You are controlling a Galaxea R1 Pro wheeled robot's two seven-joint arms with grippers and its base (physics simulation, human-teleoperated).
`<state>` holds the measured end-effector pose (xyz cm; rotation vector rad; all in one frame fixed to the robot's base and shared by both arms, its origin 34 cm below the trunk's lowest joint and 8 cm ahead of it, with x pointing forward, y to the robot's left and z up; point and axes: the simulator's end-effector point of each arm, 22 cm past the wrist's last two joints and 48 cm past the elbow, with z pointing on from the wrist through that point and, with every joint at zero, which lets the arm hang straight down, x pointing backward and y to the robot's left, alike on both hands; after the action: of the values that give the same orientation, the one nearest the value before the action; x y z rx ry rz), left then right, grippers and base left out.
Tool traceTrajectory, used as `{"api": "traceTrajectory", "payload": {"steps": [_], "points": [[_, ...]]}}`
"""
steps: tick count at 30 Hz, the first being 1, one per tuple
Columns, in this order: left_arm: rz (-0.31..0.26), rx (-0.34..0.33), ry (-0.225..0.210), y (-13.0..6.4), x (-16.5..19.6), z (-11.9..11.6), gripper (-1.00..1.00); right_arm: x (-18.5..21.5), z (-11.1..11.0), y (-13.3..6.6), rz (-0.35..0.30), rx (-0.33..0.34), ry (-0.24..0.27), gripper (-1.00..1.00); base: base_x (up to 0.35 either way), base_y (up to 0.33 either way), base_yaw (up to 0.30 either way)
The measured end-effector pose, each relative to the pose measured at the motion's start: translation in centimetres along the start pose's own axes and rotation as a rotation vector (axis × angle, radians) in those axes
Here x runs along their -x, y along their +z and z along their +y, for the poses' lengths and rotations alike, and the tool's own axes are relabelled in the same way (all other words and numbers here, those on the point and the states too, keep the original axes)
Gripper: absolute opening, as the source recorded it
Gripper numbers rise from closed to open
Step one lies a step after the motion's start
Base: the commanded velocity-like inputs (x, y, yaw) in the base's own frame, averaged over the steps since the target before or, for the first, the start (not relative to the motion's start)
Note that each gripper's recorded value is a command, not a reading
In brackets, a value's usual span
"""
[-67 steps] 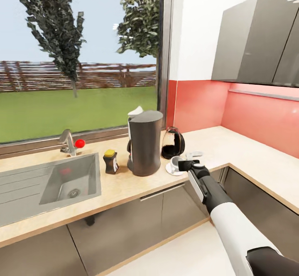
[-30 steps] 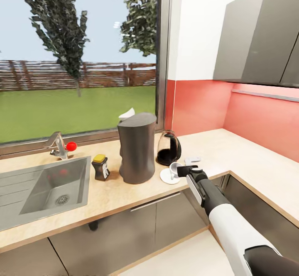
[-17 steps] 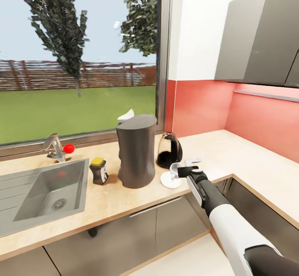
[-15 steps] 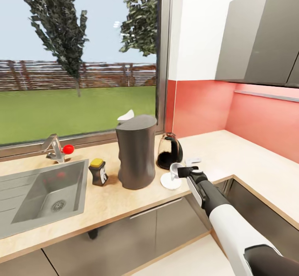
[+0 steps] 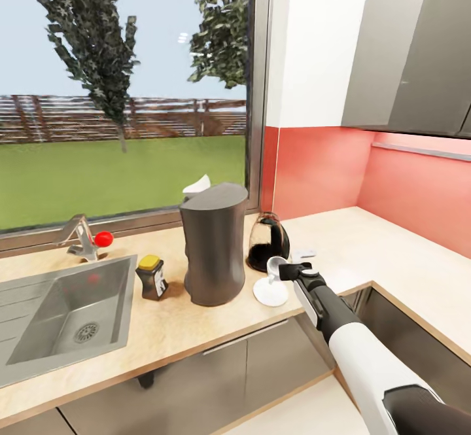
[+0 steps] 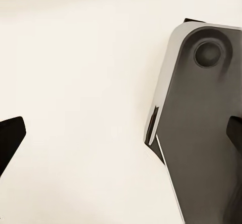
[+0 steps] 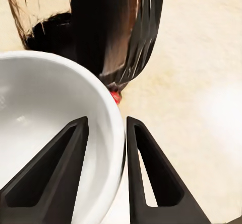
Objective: Set up a coffee station on the kitchen countertop: keep the coffee maker on the countertop, move the bottle of coffee from the kitchen shelf to the counter next to the coffee maker, place a paper coffee filter on top of the coffee maker, put the saucer next to the coffee maker with the coffee cup on the saucer, and place the electric kettle next to the coffee maker.
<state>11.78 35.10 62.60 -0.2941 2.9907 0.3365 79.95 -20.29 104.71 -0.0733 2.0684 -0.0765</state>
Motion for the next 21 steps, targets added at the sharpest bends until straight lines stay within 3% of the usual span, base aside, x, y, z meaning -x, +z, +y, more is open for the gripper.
{"api": "traceTrajectory", "payload": {"steps": [8,14,21], "points": [[0.003,-0.004,0.002,0.0,0.0,-0.2,1.0,0.0,0.0,0.0,0.001,-0.001,0.001,-1.0,0.008,0.0,0.0],[0.004,-0.005,0.01,0.0,-0.1,-0.2,1.0,-4.7,-0.1,0.8,0.096,-0.005,-0.009,-1.0,0.0,0.0,0.0],[0.007,-0.004,0.01,0.0,-0.2,-0.1,1.0,-5.0,-0.1,0.9,0.095,-0.005,-0.008,-1.0,0.0,0.0,0.0]]}}
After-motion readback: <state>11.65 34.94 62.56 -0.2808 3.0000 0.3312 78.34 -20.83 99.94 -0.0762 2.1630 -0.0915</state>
